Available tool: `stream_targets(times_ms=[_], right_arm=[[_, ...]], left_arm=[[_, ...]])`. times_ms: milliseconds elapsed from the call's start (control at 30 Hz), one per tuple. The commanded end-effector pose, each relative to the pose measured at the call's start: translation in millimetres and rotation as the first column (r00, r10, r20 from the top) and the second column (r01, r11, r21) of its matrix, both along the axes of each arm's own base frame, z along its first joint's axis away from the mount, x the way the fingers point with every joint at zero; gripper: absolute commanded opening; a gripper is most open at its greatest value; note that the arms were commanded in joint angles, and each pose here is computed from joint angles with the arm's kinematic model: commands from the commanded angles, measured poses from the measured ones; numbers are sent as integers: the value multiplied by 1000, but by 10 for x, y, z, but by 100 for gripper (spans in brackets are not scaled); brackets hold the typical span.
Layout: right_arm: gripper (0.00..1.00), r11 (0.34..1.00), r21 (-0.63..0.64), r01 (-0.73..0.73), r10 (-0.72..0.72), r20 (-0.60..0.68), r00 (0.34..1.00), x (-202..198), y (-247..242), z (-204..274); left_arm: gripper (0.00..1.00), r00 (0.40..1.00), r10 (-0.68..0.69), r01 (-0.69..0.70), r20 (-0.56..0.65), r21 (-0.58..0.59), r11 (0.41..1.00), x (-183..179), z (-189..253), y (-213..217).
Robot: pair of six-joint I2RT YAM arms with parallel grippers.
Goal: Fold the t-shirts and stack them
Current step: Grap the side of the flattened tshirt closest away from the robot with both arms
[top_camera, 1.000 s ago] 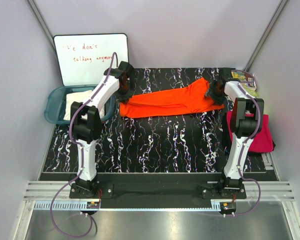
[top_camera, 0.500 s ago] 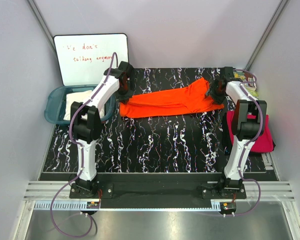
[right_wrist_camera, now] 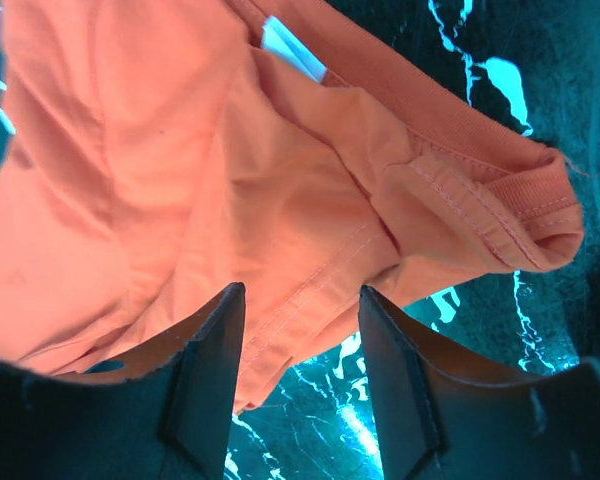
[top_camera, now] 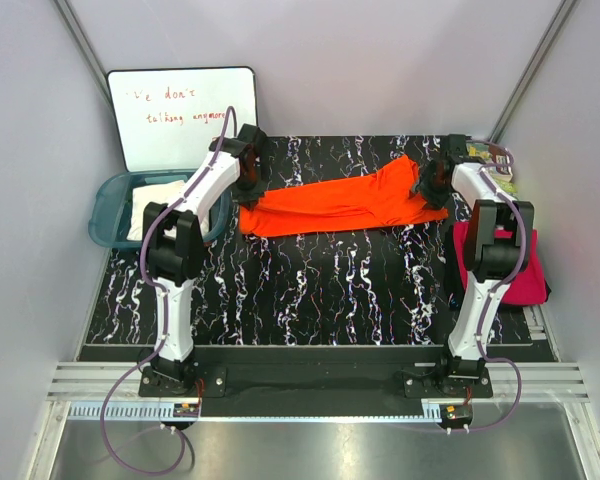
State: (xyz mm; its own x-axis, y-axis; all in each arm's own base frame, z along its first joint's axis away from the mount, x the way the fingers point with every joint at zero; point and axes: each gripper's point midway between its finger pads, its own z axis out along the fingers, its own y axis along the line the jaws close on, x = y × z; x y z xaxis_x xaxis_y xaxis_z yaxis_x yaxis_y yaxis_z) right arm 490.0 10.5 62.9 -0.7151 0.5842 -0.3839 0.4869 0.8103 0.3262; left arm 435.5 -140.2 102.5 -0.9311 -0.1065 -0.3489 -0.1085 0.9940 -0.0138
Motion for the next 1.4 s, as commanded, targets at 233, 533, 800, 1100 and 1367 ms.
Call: stream_targets(times_ms=[233, 533, 800, 1100, 1367], right_arm=[[56, 1000, -2, -22, 22, -27, 999, -114, 52, -64], [48, 999, 21, -29, 29, -8, 1000, 90, 89, -87], [21, 999, 38, -33, 34, -30, 999, 145, 114, -235], [0, 998, 40, -48, 45, 89, 995, 150, 139, 375], [0, 998, 31, -54, 47, 182, 982, 378, 131, 730]], left_arm=[[0, 999, 26, -25, 33, -14, 1000, 62, 101, 5], [0, 999, 25, -25, 23, -5, 1000, 29, 73, 17], [0, 999, 22, -22, 28, 1, 1000, 35, 83, 16], [0, 998, 30, -30, 46, 10, 999, 43, 168, 48], [0, 998, 43, -45, 56, 34, 998, 121, 202, 117]])
